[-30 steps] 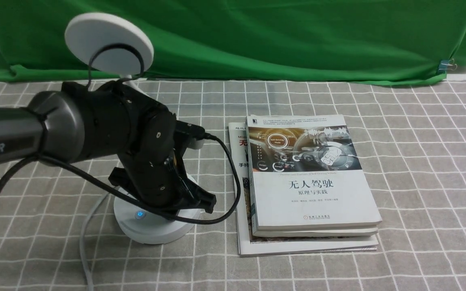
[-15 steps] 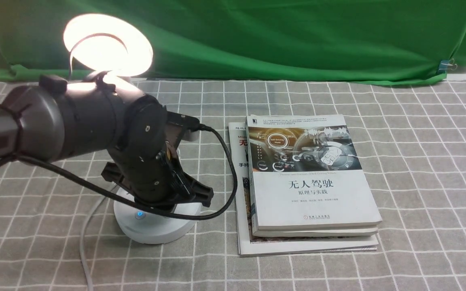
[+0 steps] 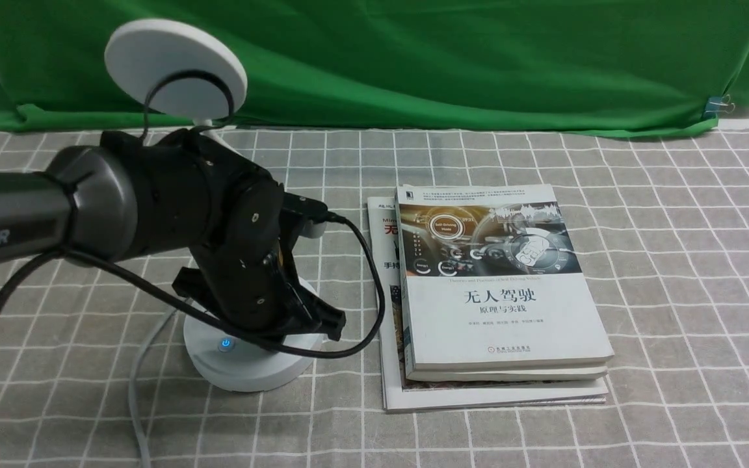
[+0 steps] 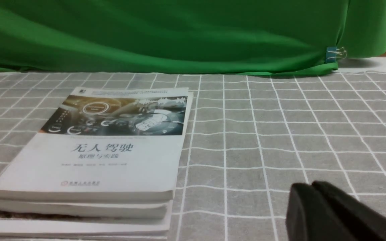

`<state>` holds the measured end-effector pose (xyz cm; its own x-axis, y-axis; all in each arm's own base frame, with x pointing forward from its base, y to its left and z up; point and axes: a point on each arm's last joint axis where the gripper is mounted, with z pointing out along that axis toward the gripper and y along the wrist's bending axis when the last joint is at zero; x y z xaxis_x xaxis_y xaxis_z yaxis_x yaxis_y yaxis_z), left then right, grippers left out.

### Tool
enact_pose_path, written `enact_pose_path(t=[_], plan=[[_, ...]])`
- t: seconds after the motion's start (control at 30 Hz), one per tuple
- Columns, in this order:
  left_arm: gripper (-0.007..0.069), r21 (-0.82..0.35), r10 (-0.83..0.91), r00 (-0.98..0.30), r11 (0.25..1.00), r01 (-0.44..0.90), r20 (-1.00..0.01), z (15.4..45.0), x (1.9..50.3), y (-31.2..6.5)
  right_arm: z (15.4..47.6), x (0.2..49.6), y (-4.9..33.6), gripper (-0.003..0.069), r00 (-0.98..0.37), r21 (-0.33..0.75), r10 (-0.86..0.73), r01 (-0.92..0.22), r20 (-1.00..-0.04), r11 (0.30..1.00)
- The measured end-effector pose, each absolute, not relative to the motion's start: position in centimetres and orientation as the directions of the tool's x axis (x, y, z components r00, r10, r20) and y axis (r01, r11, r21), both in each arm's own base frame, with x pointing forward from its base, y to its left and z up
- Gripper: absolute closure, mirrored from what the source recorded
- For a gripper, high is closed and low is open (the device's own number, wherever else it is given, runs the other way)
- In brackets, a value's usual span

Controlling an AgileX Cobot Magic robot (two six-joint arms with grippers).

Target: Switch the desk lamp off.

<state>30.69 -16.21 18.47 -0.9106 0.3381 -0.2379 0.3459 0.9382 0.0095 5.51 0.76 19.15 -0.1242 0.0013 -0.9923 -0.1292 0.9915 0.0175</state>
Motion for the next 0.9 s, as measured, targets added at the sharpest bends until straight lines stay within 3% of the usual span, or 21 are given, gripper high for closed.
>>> enact_pose_path(t=[0.33,0.53,0.67,0.8,0.9], plan=[[0.0624,-0.007,0.305,-0.916,0.948,0.317,-0.259,22.2,28.4,-15.0,19.1,5.5,0.8,0.0617,-0.124,0.017,0.001,-0.129,-0.992,0.991],[0.0624,-0.067,0.259,-0.933,0.957,0.283,-0.249,21.4,24.3,-13.3,19.1,5.5,0.8,0.0617,-0.124,0.017,0.001,-0.129,-0.992,0.991],[0.0624,-0.083,0.245,-0.899,0.952,0.294,-0.364,22.2,20.6,-11.2,19.1,5.5,0.8,0.0617,-0.124,0.017,0.001,-0.129,-0.992,0.991],[0.0624,-0.084,0.225,-0.758,0.935,0.345,-0.612,23.2,16.8,-8.9,19.1,5.5,0.8,0.0617,-0.124,0.017,0.001,-0.129,-0.992,0.991],[0.0624,-0.110,0.169,-0.647,0.924,0.368,-0.743,23.4,14.6,-7.8,19.1,5.5,0.8,0.0617,-0.124,0.017,0.001,-0.129,-0.992,0.991]])
